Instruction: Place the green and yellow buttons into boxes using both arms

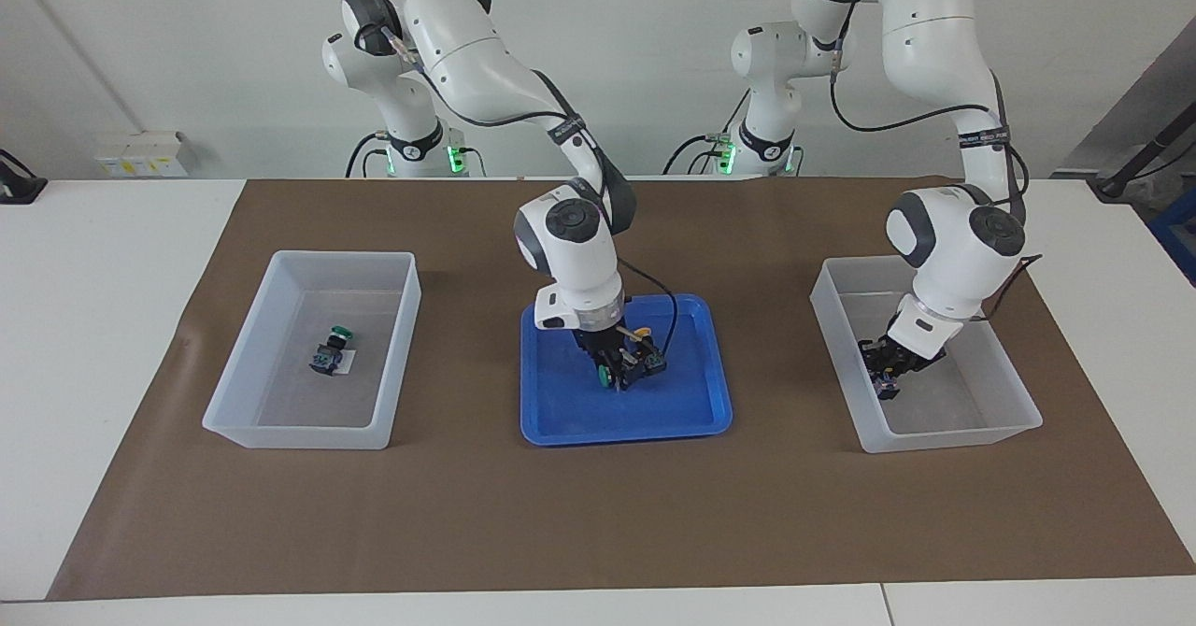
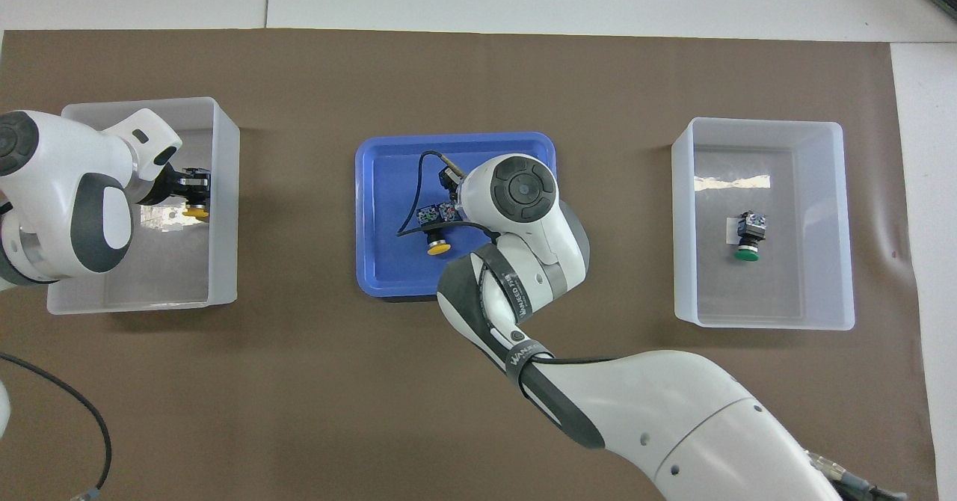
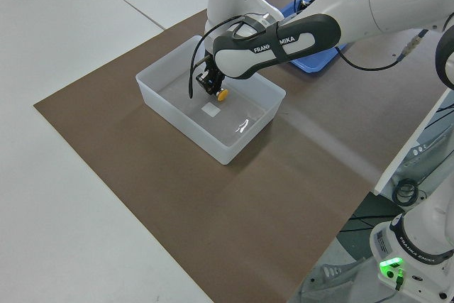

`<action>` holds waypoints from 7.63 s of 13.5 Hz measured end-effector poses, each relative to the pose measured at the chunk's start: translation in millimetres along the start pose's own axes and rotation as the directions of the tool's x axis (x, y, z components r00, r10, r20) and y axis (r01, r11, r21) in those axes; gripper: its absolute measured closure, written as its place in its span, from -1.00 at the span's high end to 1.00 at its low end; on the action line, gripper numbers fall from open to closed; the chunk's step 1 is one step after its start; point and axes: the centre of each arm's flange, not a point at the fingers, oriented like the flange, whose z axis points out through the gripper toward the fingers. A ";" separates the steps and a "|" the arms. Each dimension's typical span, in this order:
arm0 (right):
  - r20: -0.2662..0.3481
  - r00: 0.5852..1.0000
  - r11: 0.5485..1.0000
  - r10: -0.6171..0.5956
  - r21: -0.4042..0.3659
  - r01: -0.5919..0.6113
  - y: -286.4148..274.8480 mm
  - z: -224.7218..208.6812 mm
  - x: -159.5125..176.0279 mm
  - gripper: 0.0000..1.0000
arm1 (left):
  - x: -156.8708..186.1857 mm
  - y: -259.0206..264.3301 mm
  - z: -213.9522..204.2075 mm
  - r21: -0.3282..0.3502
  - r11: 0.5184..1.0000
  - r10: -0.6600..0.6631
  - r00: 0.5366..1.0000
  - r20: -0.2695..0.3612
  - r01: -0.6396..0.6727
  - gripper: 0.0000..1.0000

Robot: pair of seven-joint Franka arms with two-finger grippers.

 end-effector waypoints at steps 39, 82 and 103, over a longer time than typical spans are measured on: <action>-0.043 0.782 0.781 -0.622 -0.111 0.615 235.7 -212.4 302.7 1.00 | -48.2 381.0 -21.6 0.013 0.923 -0.385 0.920 0.076 0.385 0.46; 0.110 0.837 0.804 -0.536 -0.237 0.546 251.1 -431.1 248.9 1.00 | 61.4 -63.6 -153.0 0.032 0.995 -0.098 0.992 0.080 0.095 -0.18; 0.116 0.837 0.803 -0.535 -0.238 0.546 251.6 -428.4 248.8 1.00 | 18.6 -78.9 -9.8 0.045 0.998 -0.048 0.999 -0.004 0.048 -0.18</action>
